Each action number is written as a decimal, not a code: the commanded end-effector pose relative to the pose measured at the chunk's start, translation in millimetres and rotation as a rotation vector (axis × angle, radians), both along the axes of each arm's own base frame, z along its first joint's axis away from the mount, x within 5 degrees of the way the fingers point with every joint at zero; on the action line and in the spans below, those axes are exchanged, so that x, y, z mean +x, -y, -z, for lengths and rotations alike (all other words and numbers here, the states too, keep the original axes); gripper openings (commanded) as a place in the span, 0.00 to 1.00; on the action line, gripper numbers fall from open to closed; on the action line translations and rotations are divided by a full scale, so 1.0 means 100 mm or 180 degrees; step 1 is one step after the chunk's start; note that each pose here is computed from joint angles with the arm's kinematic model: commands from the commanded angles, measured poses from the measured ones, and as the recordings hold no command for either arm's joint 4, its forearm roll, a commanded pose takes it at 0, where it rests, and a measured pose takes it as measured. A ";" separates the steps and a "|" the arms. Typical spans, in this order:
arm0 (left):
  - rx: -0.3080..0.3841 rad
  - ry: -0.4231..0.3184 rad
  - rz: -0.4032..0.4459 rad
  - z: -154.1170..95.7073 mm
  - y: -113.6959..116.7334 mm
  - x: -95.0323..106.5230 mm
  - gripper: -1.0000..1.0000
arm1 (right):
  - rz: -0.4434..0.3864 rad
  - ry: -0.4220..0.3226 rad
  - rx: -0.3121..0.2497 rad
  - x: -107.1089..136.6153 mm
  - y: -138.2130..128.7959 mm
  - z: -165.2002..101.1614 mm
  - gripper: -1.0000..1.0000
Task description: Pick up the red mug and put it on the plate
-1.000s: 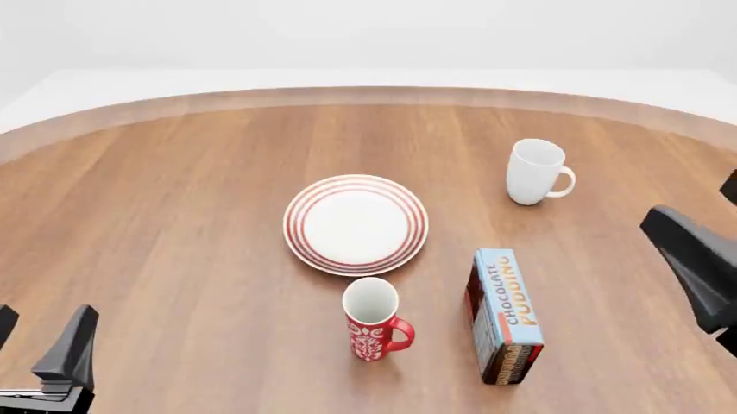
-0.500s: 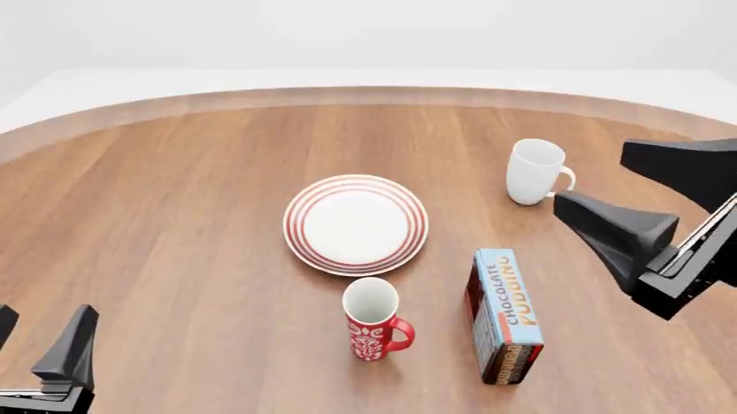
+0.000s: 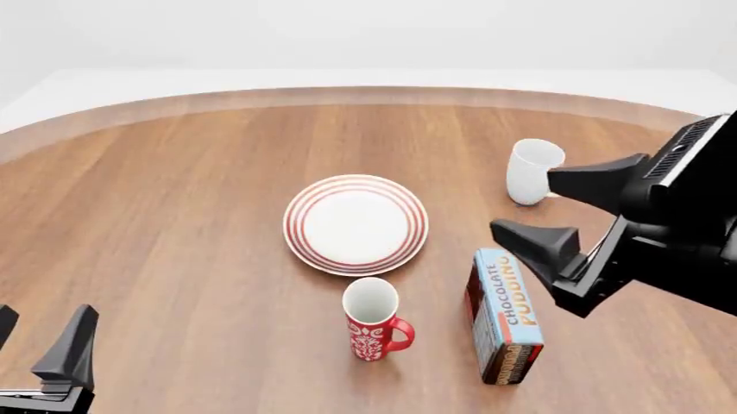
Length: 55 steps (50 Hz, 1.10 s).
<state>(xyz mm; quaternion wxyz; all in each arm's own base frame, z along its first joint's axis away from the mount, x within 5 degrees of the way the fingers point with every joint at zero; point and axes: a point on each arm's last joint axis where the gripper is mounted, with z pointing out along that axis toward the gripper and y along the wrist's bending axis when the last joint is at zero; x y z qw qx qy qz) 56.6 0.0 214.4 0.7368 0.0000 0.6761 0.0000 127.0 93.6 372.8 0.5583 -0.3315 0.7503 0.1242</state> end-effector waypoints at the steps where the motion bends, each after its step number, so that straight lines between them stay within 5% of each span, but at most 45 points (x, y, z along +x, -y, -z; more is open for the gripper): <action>1: 0.0000 0.0000 0.0000 0.00 0.00 0.00 1.00 | -0.0070 -0.0174 -0.0072 0.08 -0.12 0.16 1.00; 55: 0.0000 0.0000 0.0000 0.00 0.00 0.00 1.00 | -0.0422 -0.0639 -0.0415 0.24 -0.57 0.67 1.00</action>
